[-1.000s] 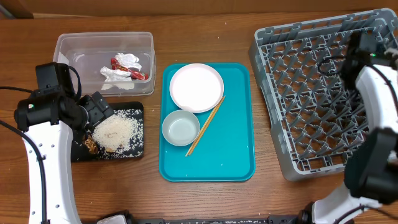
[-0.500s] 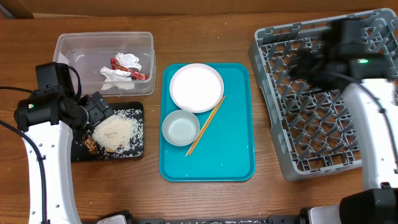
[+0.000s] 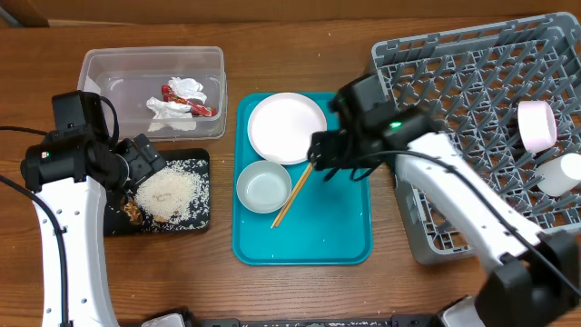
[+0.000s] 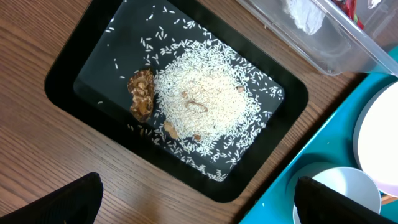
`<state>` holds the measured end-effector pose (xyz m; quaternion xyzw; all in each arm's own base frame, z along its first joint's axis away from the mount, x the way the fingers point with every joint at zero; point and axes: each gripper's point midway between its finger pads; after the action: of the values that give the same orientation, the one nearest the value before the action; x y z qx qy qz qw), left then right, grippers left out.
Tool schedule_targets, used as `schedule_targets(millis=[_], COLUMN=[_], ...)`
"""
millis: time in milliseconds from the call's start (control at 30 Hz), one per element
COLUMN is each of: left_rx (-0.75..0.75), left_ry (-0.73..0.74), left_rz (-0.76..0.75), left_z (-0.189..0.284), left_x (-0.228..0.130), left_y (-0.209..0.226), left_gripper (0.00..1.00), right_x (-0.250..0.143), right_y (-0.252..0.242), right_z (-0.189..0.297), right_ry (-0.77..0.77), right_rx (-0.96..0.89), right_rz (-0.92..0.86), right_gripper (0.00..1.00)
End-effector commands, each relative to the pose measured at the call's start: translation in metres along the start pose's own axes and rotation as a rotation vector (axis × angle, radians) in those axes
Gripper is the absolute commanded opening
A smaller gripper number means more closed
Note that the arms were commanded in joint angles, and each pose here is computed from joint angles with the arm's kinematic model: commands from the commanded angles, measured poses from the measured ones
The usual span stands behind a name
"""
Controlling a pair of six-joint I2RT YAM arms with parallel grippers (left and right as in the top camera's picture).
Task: Sort waste into correct bins and load items into the dishwasher
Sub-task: 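Grasp the rim of the white bowl on the teal tray with the right gripper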
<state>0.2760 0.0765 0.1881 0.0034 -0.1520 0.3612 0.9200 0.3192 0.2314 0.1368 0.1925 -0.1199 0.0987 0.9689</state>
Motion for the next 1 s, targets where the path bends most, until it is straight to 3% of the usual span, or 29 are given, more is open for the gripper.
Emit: schedule_targets(millis=[0, 367, 700, 833, 967], left_rx=[-0.002, -0.002, -0.002, -0.002, -0.002], left_ry=[-0.024, -0.024, -0.024, -0.024, -0.024], left_rz=[0.009, 0.009, 0.009, 0.009, 0.009], left_z=[0.006, 0.006, 0.006, 0.006, 0.006], left_x=[0.004, 0.004, 0.004, 0.004, 0.004], left_y=[0.001, 0.001, 0.001, 0.001, 0.001], left_gripper=[1.00, 1.00, 1.00, 1.00, 1.00], right_x=[-0.008, -0.040, -0.049, -0.047, -0.048], right_y=[0.005, 0.022, 0.013, 0.013, 0.013], right_z=[-0.025, -0.083, -0.107, -0.107, -0.107], right_ry=[0.036, 0.155, 0.206, 0.200, 0.204], right_rx=[-0.033, -0.080, -0.108, -0.104, -0.106], right_rz=[-0.007, 0.046, 0.008, 0.010, 0.009], right_gripper=[0.79, 0.76, 0.39, 0.34, 0.22])
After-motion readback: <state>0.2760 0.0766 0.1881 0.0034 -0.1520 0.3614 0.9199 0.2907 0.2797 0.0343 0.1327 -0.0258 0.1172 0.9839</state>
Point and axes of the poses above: each gripper's point midway between its finger pads, its own z axis back along the fingers, its own y axis along the line the jaws close on, x = y × z, and after that the axes turned 3 degrees about z, right-handed
